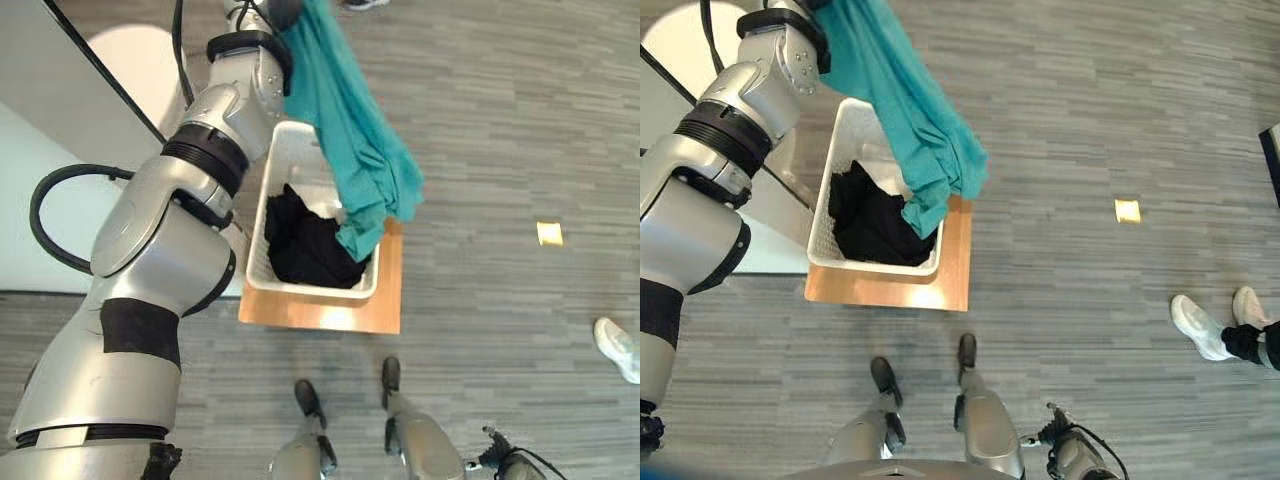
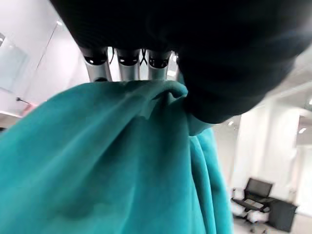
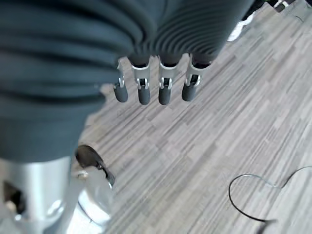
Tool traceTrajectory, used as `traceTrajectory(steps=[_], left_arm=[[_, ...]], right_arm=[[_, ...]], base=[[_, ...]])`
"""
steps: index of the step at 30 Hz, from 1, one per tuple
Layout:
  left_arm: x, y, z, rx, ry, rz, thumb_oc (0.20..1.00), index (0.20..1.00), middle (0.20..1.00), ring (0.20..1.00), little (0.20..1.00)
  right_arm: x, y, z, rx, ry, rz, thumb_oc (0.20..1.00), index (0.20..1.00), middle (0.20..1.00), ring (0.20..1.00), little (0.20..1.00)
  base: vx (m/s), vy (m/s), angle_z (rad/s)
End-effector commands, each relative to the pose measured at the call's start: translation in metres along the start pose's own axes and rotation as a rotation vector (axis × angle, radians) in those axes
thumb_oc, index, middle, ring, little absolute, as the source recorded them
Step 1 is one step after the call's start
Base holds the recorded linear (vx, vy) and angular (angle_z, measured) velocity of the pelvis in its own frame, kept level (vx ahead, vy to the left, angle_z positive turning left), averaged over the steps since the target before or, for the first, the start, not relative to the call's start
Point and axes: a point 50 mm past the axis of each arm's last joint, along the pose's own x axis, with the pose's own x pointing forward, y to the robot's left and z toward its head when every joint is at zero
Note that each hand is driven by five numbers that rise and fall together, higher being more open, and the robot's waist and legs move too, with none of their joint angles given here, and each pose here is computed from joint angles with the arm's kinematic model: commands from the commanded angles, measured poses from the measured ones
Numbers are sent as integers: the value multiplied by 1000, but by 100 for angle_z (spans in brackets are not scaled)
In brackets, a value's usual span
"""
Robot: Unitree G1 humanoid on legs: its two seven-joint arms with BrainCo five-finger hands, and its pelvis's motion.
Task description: Pick up bed clothes into laundry basket.
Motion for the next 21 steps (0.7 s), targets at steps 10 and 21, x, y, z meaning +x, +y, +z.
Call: traceTrajectory(steps=[10,21], left_arm=[[18,41,13,145,-79,173,200,200,200,200,200],[27,91,64,129,-265,377,200,200,200,200,200]], right_arm=[[0,-10,-10,13,10,-20,1000,1000,1000,1000,1000],[-2,-12,-21,24,50,-16,1000,1000,1000,1000,1000]], base=[[-18,-4,6],[14,-8,5]])
